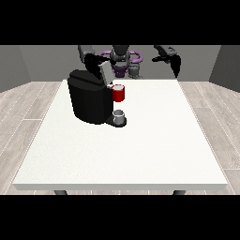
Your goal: Insert the coffee pod into the coffee machine and close the lid
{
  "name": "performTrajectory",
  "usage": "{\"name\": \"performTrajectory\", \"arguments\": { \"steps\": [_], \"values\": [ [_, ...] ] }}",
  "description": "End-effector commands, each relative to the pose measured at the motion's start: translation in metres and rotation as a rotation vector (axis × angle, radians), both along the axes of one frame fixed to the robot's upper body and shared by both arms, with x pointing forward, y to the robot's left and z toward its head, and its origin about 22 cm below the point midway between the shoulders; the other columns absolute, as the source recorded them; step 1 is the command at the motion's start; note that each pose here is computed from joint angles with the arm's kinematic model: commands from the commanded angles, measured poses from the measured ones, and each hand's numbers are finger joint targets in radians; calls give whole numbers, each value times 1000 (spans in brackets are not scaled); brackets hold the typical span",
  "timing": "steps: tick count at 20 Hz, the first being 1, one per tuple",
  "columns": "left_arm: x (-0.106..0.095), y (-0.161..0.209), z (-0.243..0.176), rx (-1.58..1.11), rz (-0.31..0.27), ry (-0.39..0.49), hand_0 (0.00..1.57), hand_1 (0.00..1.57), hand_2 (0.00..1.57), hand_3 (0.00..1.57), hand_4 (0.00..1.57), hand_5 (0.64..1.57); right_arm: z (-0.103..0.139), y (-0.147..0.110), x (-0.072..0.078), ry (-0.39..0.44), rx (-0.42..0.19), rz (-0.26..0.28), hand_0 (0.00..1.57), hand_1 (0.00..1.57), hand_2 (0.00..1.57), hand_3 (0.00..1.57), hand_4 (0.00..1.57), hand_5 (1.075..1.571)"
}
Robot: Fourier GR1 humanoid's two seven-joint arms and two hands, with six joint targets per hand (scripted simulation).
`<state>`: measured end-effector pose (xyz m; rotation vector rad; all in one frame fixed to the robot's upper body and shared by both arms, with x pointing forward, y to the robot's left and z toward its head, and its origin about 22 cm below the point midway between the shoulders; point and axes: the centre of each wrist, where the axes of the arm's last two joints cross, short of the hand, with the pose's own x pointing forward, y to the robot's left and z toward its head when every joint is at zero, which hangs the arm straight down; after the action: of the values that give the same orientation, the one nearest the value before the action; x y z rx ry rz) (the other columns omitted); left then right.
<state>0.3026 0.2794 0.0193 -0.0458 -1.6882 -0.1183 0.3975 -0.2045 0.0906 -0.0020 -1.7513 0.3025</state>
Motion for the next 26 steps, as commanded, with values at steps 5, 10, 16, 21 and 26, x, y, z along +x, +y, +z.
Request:
{"name": "performTrajectory", "arguments": {
  "steps": [5, 10, 16, 21, 26],
  "values": [
    [7, 5, 2, -5, 28, 25, 0, 0, 0, 0, 139, 1571, 11, 34, 0, -7, -97, 99, 0, 0, 0, 0, 173, 1571],
    [10, -15, 5, -13, -42, -22, 0, 0, 0, 0, 0, 1571, 26, 40, 5, -86, -130, 51, 0, 0, 0, 0, 110, 1571],
    [10, -32, 8, 7, -76, -92, 0, 0, 0, 0, 185, 1571, 29, 48, -2, -109, -53, 88, 0, 0, 0, 0, 30, 1571],
    [-3, -31, -20, -40, -18, -68, 0, 0, 0, 0, 192, 1571, 12, 72, -23, -97, 32, 244, 0, 0, 0, 0, 352, 1571],
    [-23, -3, -38, -11, 56, 29, 0, 0, 0, 0, 192, 1571, -62, 61, -74, 34, 169, 203, 0, 0, 0, 0, 251, 1571]
  ]
}}
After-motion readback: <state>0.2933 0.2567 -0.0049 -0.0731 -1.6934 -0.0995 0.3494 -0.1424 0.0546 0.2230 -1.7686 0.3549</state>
